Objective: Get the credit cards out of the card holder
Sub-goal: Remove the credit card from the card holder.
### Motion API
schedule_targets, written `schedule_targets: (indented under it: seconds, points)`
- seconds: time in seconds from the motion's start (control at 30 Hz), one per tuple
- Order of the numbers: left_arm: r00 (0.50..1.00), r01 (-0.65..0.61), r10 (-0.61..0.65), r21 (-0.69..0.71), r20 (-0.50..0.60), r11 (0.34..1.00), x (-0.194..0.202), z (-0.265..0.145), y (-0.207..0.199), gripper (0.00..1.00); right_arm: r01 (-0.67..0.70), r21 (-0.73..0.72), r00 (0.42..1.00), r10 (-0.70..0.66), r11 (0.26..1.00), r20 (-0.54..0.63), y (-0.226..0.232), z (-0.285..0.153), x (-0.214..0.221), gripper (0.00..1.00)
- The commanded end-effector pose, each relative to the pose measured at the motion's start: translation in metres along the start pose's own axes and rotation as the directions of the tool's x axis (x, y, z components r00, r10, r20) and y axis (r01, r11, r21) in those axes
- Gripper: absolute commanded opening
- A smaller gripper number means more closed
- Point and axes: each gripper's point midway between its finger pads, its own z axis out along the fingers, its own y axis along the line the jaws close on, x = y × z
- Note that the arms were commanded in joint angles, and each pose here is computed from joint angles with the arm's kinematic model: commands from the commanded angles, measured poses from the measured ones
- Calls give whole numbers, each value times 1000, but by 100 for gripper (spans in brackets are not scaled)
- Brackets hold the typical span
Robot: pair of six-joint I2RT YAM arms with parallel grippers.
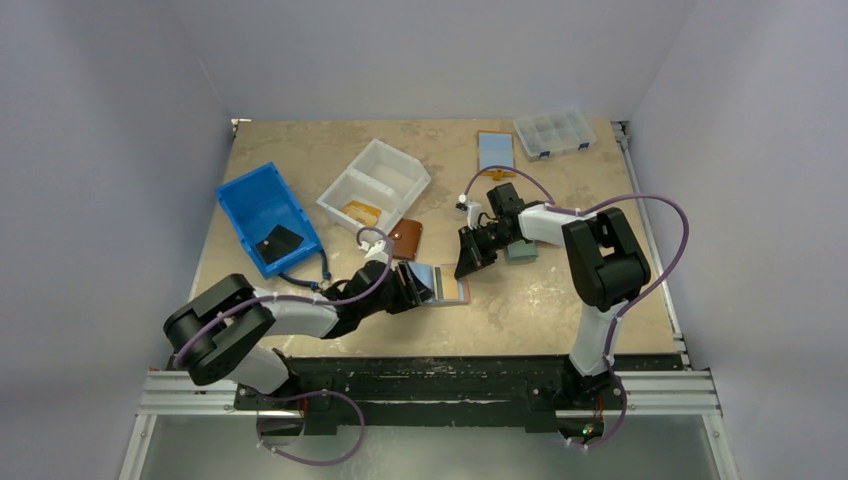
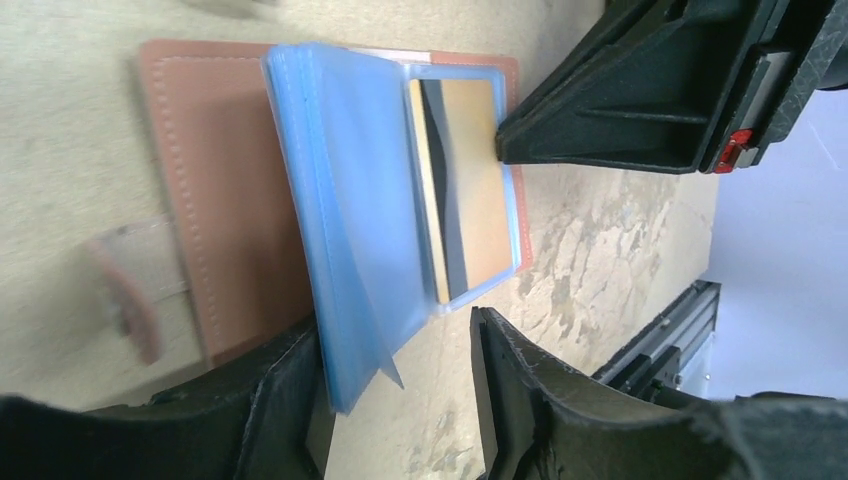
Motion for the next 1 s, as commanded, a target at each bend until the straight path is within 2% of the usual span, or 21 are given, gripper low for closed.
schedule_targets:
  seconds: [0.0,0.2,0.3,0.43,0.5,0.63,0.77,0.97]
  points:
    - [997,-73,74,-223,-4,972,1,-21,54,53,3,144,998,7,990,-67,-32,7,19,12]
    - [989,-111,132,-236,74,965,-28,-54,36,57,12,131,997,-3,991,-72,-28,8,19,12]
    - [980,-145,162,-135,118,980,-42,-69,7,59,19,124,997,-10,992,-71,-25,8,18,12]
    - [976,-178,166,77,140,981,-45,-73,-39,67,28,112,997,-20,993,-70,-21,8,16,12]
    - [980,-181,165,149,115,972,-39,-65,-53,71,32,110,997,-24,993,-70,-21,7,16,13]
    - [985,-170,160,205,61,964,-29,-39,-64,71,38,107,997,-31,994,-67,-19,6,15,13]
    - [991,-135,130,200,37,970,-30,-13,-57,60,44,104,997,-38,994,-64,-18,5,14,13]
    - [995,-100,94,227,36,969,-34,1,-56,49,44,95,997,-38,994,-65,-16,5,14,13]
